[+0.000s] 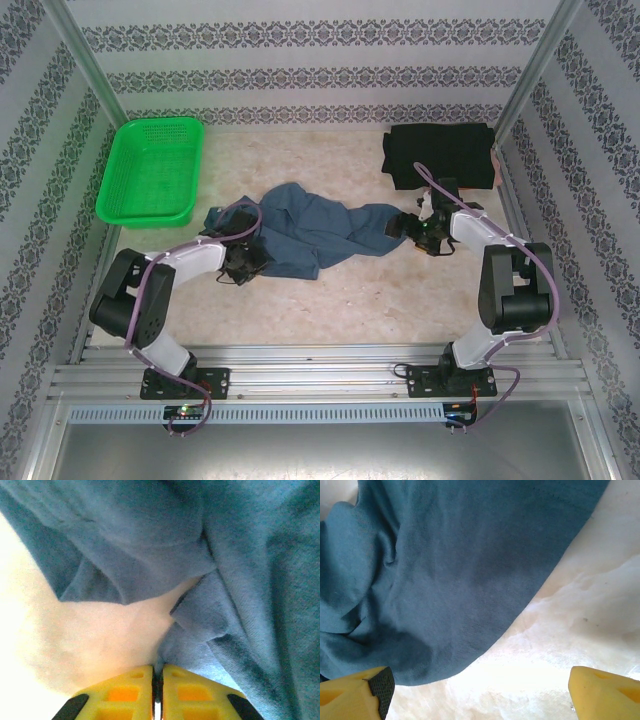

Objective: Fold and stack the t-shirts

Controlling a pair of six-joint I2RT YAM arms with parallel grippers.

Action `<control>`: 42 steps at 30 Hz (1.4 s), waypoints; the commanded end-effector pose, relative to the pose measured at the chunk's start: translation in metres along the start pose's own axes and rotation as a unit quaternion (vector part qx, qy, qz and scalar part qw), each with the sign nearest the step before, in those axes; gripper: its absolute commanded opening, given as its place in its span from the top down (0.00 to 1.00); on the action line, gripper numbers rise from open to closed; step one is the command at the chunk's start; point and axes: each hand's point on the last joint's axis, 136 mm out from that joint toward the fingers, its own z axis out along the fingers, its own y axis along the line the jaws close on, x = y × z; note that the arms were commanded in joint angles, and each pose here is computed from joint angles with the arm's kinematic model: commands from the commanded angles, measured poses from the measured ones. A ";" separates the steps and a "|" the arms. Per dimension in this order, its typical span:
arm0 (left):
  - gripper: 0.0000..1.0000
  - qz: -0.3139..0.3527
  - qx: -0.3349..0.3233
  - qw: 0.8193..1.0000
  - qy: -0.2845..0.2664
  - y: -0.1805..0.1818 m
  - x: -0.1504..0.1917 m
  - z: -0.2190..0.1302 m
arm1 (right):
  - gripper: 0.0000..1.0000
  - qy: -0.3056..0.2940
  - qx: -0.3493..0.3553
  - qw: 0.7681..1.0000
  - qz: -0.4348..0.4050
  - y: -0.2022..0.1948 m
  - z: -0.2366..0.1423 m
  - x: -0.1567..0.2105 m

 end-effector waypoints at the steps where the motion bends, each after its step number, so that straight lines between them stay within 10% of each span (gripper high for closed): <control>1: 0.93 0.042 0.062 0.997 -0.036 -0.047 -0.027 0.008 | 0.09 -0.003 0.001 1.000 -0.004 -0.005 -0.003 -0.001; 22: 1.00 0.086 0.141 0.981 -0.103 -0.064 -0.022 -0.119 | 0.22 0.005 0.040 0.997 0.066 -0.035 0.031 -0.069; 32: 1.00 0.062 0.147 0.975 -0.156 -0.042 -0.033 -0.178 | 0.57 0.033 0.079 0.993 0.084 -0.041 0.056 -0.059; 38: 1.00 0.058 0.148 0.971 -0.181 -0.031 -0.044 -0.207 | 0.96 -0.010 0.066 0.994 0.089 -0.030 0.051 -0.093; 42: 1.00 0.077 0.156 0.960 -0.219 -0.035 -0.056 -0.244 | 1.00 -0.081 0.019 0.993 0.085 -0.001 0.010 -0.125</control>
